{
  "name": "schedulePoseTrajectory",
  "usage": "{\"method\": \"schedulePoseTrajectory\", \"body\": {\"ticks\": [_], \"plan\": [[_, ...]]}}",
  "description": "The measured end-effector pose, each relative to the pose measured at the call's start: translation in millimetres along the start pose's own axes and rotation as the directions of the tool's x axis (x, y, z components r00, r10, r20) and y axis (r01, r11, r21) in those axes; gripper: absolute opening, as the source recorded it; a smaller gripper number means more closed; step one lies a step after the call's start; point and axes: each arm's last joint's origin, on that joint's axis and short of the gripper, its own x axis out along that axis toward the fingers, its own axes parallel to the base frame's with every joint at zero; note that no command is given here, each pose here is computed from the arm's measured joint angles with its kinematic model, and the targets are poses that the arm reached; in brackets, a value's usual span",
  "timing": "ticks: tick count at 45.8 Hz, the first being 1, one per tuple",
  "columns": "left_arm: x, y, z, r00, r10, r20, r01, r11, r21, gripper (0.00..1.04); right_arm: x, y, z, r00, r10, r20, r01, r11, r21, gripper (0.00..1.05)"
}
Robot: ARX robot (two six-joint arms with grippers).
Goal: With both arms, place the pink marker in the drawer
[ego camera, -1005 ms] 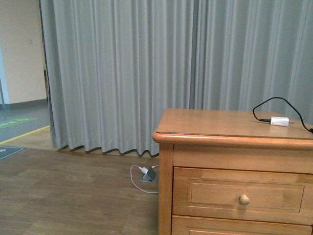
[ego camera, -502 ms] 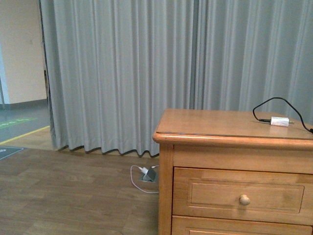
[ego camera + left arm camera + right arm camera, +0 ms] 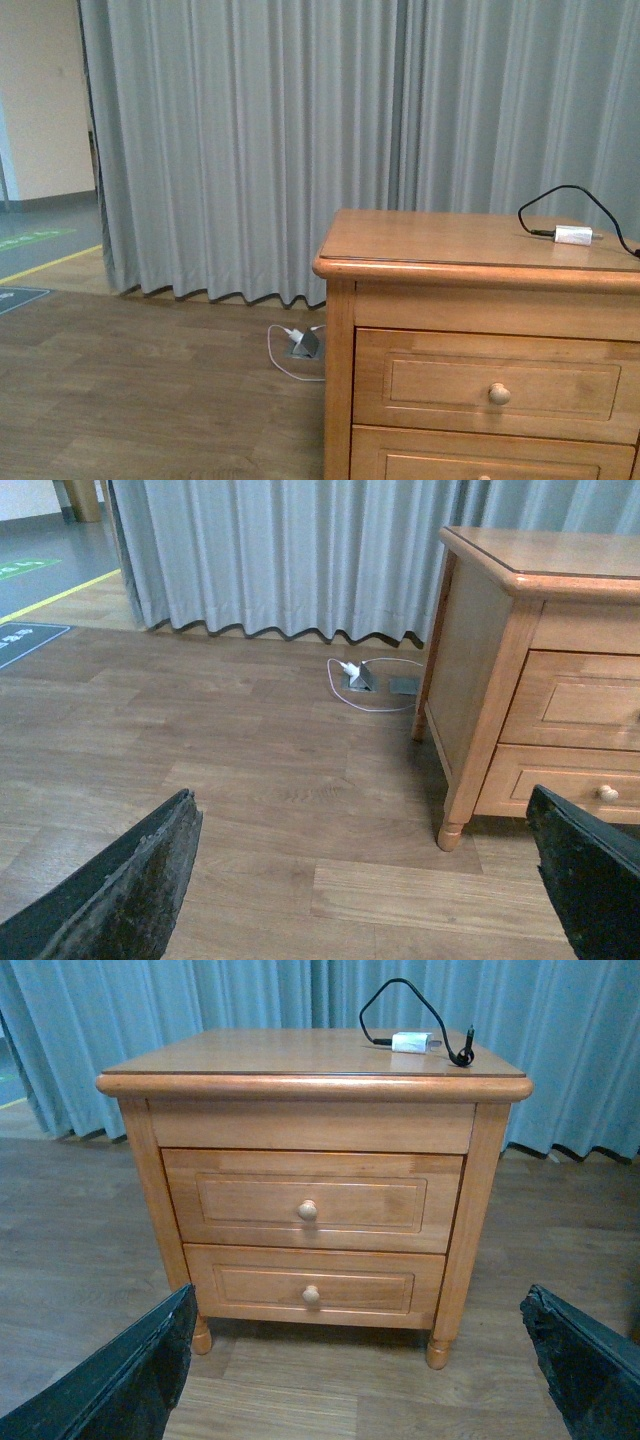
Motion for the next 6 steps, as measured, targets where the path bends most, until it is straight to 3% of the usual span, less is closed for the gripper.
{"method": "schedulePoseTrajectory", "body": {"ticks": [6], "plan": [[0.0, 0.0, 0.0, 1.0, 0.0, 0.0, 0.0, 1.0, 0.0, 0.99, 0.0, 0.0, 0.0, 1.0, 0.0, 0.0, 0.0, 1.0, 0.0, 0.96]]}}
